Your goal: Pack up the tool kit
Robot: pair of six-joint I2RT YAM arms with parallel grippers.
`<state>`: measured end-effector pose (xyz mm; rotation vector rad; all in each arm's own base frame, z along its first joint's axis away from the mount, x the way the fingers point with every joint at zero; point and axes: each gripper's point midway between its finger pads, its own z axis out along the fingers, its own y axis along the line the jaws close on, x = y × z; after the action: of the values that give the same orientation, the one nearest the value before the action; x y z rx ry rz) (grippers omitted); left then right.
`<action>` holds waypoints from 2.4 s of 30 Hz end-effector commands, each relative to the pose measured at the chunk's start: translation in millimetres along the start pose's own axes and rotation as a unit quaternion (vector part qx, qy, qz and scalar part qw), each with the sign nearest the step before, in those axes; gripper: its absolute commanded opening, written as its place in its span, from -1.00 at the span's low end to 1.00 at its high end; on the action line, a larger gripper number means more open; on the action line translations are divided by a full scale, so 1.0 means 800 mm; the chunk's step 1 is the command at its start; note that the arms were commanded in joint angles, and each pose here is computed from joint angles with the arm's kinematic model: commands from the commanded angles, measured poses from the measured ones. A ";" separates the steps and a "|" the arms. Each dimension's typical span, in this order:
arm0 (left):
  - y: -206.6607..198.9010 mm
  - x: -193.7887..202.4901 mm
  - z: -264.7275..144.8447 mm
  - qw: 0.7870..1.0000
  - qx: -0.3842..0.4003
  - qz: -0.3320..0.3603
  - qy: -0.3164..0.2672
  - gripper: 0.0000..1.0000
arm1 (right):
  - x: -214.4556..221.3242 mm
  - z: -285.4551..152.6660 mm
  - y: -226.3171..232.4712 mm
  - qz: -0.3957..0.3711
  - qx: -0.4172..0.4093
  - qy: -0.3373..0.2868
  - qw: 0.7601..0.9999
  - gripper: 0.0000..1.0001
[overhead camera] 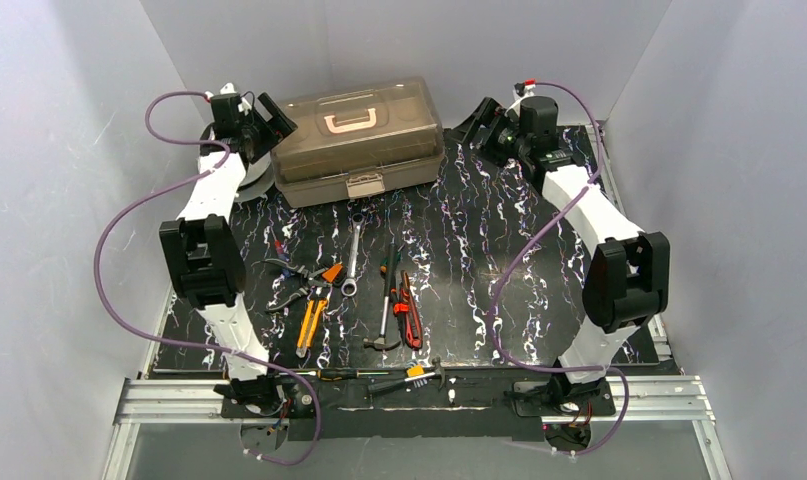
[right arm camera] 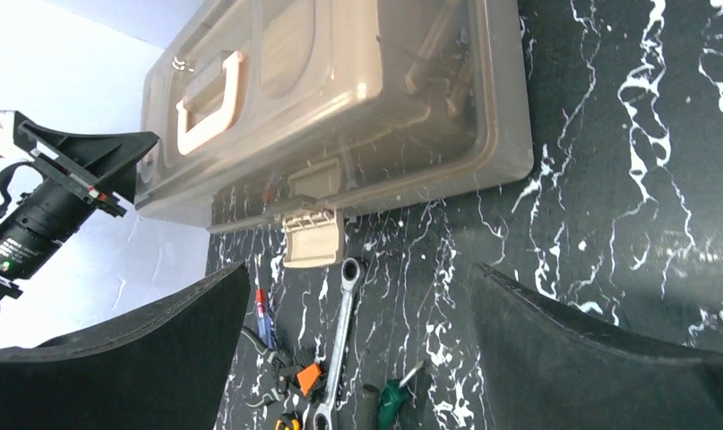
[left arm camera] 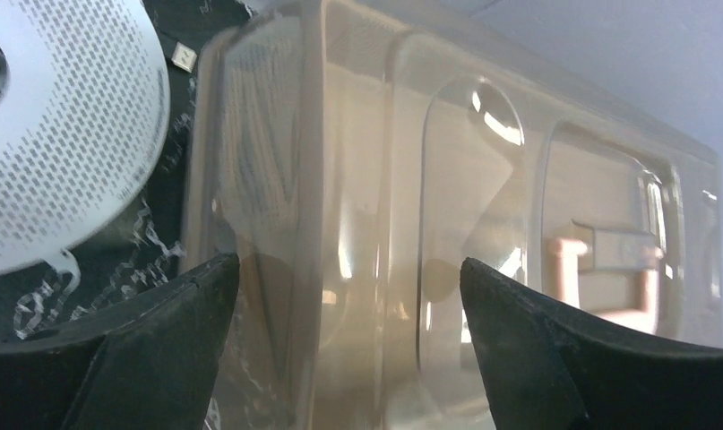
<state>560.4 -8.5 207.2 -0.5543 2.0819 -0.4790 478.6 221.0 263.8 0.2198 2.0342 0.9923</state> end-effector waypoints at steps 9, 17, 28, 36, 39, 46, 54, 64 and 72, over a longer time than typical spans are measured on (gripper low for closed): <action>-0.083 0.155 -0.104 0.989 0.117 -0.063 0.068 0.70 | 0.002 -0.072 0.022 -0.027 -0.014 -0.057 0.998 0.97; -0.150 0.198 -0.156 0.980 0.179 -0.033 0.080 0.75 | 0.007 -0.100 0.008 -0.030 0.010 -0.078 0.996 0.97; -0.123 0.134 -0.231 0.989 0.091 0.116 0.005 0.96 | 0.009 -0.124 -0.059 0.073 0.143 -0.121 0.979 0.97; -0.120 0.066 -0.181 0.988 0.083 0.125 -0.023 0.97 | 0.021 -0.101 -0.031 0.055 0.114 -0.083 0.988 0.97; -0.132 0.064 -0.136 0.986 0.106 0.129 0.023 0.96 | 0.025 -0.097 -0.031 0.057 0.133 -0.081 0.986 0.97; -0.128 0.084 -0.082 0.972 0.128 0.140 0.141 0.97 | 0.022 -0.104 -0.041 0.050 0.168 -0.100 0.980 0.97; -0.120 0.123 -0.053 0.958 0.173 0.078 0.215 0.81 | 0.030 -0.104 -0.037 0.034 0.152 -0.084 0.984 1.00; -0.156 0.194 -0.112 0.948 0.240 -0.003 0.207 0.63 | 0.048 -0.107 -0.052 0.032 0.166 -0.070 0.983 1.00; -0.187 0.222 -0.154 0.950 0.247 0.036 0.186 0.70 | 0.043 -0.102 -0.048 0.019 0.163 -0.064 0.984 1.00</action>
<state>422.0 -200.3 206.0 -0.1516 2.2241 -1.0560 399.4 161.6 220.8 0.5394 2.1103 0.6195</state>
